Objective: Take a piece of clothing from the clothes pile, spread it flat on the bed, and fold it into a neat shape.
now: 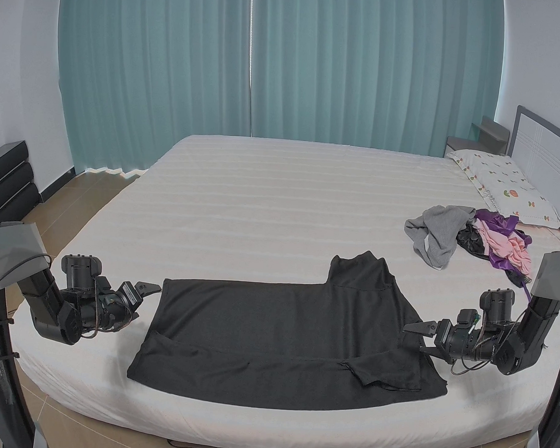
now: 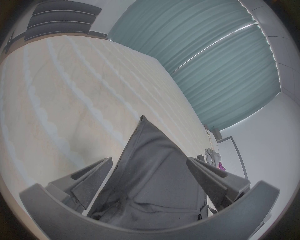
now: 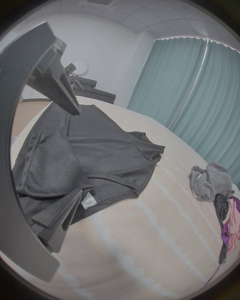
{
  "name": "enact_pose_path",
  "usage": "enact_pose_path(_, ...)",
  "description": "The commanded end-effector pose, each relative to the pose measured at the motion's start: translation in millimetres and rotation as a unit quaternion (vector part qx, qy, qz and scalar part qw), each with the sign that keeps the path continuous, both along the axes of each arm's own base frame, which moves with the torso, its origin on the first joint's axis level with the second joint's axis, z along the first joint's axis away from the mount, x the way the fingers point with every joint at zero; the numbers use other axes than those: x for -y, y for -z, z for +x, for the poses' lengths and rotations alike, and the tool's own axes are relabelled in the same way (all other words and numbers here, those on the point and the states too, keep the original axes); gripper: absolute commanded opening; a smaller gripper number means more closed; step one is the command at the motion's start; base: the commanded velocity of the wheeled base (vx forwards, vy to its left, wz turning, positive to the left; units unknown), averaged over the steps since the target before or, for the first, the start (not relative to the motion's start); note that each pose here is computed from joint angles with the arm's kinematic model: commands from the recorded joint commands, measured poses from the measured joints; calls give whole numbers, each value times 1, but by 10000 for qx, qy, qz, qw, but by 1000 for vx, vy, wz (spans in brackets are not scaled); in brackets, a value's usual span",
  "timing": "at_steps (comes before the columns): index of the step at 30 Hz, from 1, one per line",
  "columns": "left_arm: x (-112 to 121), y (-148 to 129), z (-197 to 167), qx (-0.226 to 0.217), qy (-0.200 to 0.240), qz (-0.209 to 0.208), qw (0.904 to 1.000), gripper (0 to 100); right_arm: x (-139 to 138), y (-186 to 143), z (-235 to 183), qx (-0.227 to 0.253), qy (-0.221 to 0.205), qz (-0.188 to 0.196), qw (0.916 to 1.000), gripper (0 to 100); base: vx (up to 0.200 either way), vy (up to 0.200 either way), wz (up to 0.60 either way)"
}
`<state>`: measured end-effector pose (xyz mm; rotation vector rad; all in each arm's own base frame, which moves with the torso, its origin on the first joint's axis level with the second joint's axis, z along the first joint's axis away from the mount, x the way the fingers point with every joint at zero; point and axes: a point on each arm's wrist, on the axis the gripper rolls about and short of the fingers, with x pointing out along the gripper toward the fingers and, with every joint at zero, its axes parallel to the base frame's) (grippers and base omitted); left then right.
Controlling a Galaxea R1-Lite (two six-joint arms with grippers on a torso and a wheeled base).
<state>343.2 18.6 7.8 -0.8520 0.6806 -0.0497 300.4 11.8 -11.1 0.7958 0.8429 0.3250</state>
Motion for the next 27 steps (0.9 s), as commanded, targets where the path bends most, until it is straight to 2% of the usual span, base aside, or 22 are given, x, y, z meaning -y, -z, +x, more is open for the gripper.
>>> enact_pose_path(1, -1, 2, 9, 73, -55, 41, 10000, 100, 0, 0, 0, 3, 4, 2, 10000, 100, 0, 0, 0)
enact_pose_path(5, -2, 0, 31, 281, -150, 127, 9994, 100, 1, 0, 0, 11, 17, -3, 10000, 100, 0, 0, 0)
enact_pose_path(10, 4, 1, 52, 287, -42, 137, 9995, 100, 2, 0, 0, -5, 40, -3, 10000, 100, 0, 0, 0)
enact_pose_path(11, 7, 4, 71, 307, 24, 166, 9994, 100, 3, 2, 0, -20, 56, -3, 10000, 100, 0, 0, 0)
enact_pose_path(19, 15, 9, 125, 374, 222, 266, 9987, 100, 3, 3, 0, -47, 54, 7, 10000, 100, 0, 0, 0)
enact_pose_path(24, 15, 16, 139, 218, 225, 312, 9990, 100, 5, 6, 1, -97, 91, 18, 9999, 100, 0, 0, 0)
enact_pose_path(27, 14, 24, 140, 220, 295, 520, 9980, 100, 6, 9, 2, -128, 99, 18, 9999, 100, 0, 0, 0)
